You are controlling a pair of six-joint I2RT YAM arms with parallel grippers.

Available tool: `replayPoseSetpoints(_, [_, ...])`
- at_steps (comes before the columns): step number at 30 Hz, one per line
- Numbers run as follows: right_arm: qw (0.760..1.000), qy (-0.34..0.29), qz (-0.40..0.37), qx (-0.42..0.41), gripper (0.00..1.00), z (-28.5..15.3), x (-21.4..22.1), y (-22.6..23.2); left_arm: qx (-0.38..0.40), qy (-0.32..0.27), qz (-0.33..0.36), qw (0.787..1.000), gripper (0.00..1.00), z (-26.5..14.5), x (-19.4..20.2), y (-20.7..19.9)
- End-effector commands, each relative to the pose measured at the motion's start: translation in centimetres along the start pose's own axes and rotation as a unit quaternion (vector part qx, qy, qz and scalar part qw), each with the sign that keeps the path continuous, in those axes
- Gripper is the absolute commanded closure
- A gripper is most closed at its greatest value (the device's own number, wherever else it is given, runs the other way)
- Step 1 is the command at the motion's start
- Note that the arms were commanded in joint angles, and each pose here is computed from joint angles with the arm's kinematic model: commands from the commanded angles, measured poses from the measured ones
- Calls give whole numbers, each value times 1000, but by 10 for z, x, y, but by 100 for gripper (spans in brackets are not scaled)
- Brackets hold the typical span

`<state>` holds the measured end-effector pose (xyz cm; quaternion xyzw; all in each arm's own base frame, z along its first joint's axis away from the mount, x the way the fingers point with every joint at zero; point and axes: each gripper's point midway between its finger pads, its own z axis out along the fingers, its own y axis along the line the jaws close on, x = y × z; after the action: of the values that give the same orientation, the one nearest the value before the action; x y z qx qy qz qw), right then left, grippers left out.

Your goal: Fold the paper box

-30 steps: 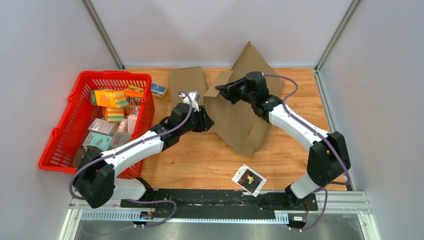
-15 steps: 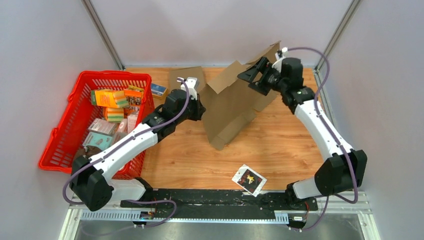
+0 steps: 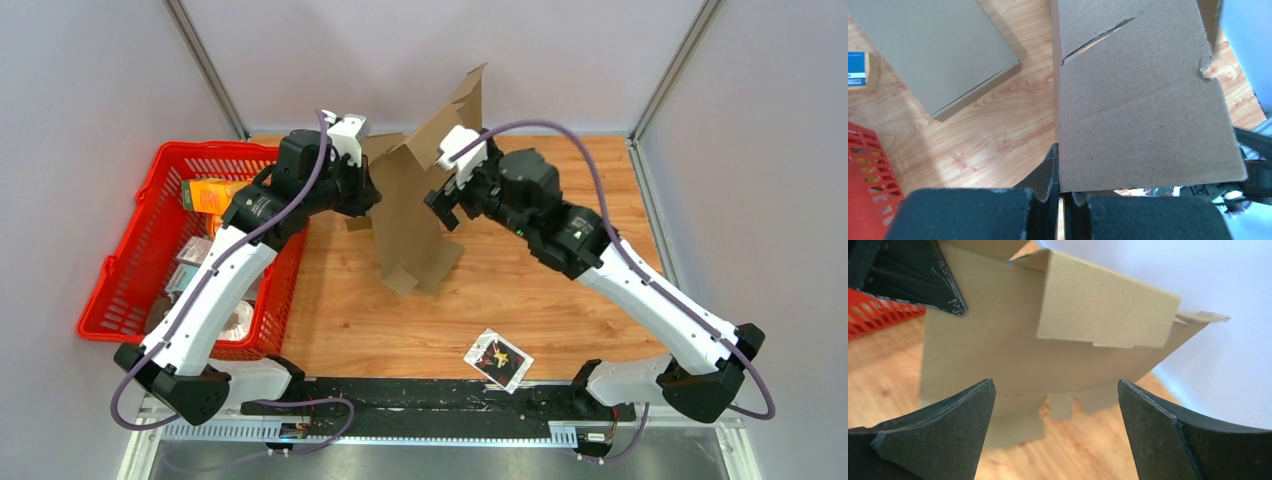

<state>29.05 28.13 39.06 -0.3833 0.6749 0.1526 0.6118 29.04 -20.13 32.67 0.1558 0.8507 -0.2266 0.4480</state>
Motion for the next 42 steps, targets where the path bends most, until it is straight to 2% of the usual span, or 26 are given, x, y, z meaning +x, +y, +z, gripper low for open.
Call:
replayPoseSetpoints(1, [983, -34, -150, 101, 0, 3, -28, -10, 51, 25, -17, 998, 100, -28, 1, -18])
replayPoseSetpoints(4, [976, -57, -158, 137, 1, 16, -40, -14, 71, 25, -18, 997, 100, -33, 0, -24])
replayPoseSetpoints(7, [972, -64, -170, 147, 8, 26, -41, -13, 80, 21, -25, 996, 100, -37, -2, -26])
replayPoseSetpoints(11, [961, -78, -163, 208, 29, 24, -52, -31, 86, 35, -23, 995, 100, -40, 4, -27])
replayPoseSetpoints(16, [949, -77, -196, 234, 44, 23, -51, -39, 89, 40, -7, 995, 100, -42, 9, -26])
replayPoseSetpoints(22, [948, -74, -210, 229, 85, 21, -58, -41, 100, 34, 11, 994, 100, -44, 7, -28])
replayPoseSetpoints(25, [945, -71, -215, 236, 99, 17, -63, -45, 90, 32, 22, 995, 100, -47, 7, -24])
replayPoseSetpoints(27, [946, -70, -211, 234, 100, 12, -70, -47, 75, 19, 26, 997, 94, -53, 5, -20])
replayPoseSetpoints(29, [952, -52, -208, 218, 100, 10, -65, -46, 41, 2, 22, 999, 75, -55, 1, -8])
replayPoseSetpoints(30, [952, -61, -195, 227, 100, 2, -79, -53, 15, -13, 18, 1000, 59, -61, 1, 0])
replayPoseSetpoints(31, [956, -61, -170, 230, 100, -1, -82, -56, 10, -36, 18, 999, 52, -64, -5, 1])
replayPoseSetpoints(32, [961, -31, -169, 215, 100, -2, -75, -55, 7, -51, 16, 999, 49, -68, -7, 2])
replayPoseSetpoints(33, [964, -38, -147, 218, 100, -8, -93, -63, -2, -70, 17, 997, 43, -76, -3, 6])
replayPoseSetpoints(34, [967, -30, -135, 215, 100, -9, -96, -66, 0, -101, 20, 995, 42, -79, -11, 5])
replayPoseSetpoints(36, [973, 33, -123, 195, 100, 2, -74, -60, 2, -130, 21, 991, 39, -90, -5, 6])
replayPoseSetpoints(37, [973, 21, -107, 204, 100, -8, -91, -68, 3, -148, 20, 989, 39, -94, -9, 5])
replayPoseSetpoints(38, [975, 48, -95, 197, 100, -4, -78, -65, -2, -156, 16, 988, 39, -97, -7, 8])
replayPoseSetpoints(42, [983, 31, -32, 177, 100, -20, -81, -72, -69, -173, 14, 982, 41, -108, 1, 33])
